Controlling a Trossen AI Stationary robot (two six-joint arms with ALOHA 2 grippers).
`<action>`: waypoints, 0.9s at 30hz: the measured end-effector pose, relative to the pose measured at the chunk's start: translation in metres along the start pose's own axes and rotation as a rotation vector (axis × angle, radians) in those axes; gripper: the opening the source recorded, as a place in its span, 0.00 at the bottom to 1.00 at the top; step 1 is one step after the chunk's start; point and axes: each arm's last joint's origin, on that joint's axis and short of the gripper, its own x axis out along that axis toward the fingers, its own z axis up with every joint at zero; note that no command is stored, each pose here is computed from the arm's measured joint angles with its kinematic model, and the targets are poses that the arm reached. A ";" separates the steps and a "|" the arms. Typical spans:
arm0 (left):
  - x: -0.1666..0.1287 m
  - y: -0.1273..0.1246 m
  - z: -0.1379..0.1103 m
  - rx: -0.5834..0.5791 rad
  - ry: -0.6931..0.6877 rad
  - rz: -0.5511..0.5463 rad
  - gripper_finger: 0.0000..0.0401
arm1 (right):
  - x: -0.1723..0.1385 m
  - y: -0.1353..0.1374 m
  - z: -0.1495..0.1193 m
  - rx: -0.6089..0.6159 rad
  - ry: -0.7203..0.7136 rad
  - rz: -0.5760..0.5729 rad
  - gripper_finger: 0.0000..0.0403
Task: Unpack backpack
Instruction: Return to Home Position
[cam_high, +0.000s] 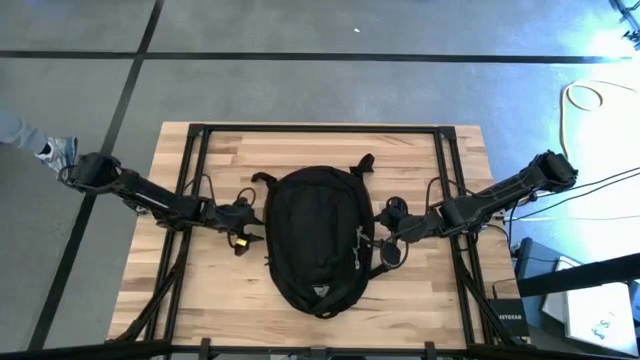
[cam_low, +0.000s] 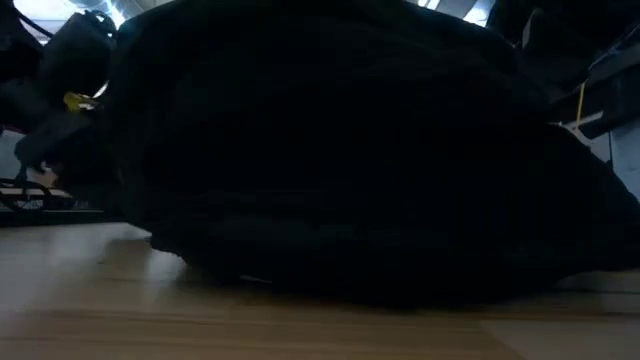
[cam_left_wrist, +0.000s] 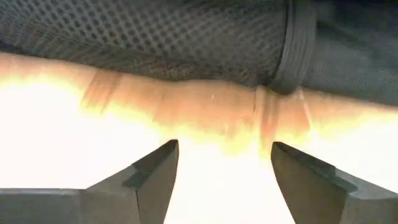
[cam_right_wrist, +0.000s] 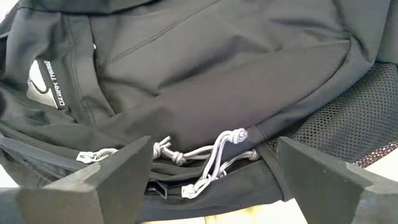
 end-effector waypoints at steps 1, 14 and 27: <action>-0.001 -0.002 0.003 0.017 -0.002 -0.006 0.60 | 0.000 0.000 0.000 0.000 -0.001 0.000 0.80; -0.038 -0.009 0.035 0.261 -0.249 0.028 0.59 | -0.008 -0.003 0.005 -0.084 -0.073 -0.052 0.77; -0.065 -0.010 0.041 0.259 -0.393 0.027 0.59 | -0.009 -0.002 0.008 -0.118 -0.099 -0.036 0.40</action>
